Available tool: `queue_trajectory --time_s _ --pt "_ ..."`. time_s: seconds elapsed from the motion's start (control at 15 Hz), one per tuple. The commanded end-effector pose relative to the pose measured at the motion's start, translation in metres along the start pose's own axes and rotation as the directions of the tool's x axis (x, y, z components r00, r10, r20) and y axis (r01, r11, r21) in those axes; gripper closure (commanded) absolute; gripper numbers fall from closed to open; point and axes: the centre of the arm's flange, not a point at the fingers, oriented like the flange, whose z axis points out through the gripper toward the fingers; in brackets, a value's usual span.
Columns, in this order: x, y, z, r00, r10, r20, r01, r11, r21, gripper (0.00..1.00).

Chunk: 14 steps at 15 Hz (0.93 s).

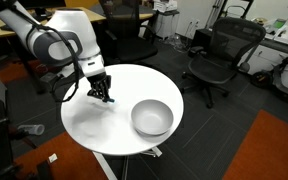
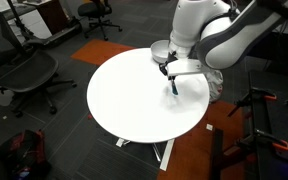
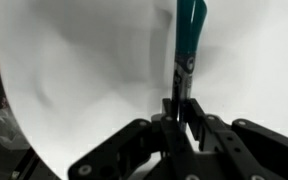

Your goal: Put the green marker inside the grey bowl

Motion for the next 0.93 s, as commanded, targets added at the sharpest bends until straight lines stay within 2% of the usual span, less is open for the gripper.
queue_trajectory --time_s 0.0,0.4,0.67,0.87 --pt "0.042 0.025 -0.043 0.999 -0.021 -0.034 0.021 1.0 0.002 0.95" --pt "0.118 0.044 -0.084 0.99 -0.031 -0.134 0.036 0.999 0.037 0.95" --pt "0.154 0.041 -0.079 0.989 -0.031 -0.146 0.04 0.997 0.06 0.95" --pt "0.172 0.037 -0.067 0.991 -0.037 -0.125 0.046 0.997 0.064 0.95"
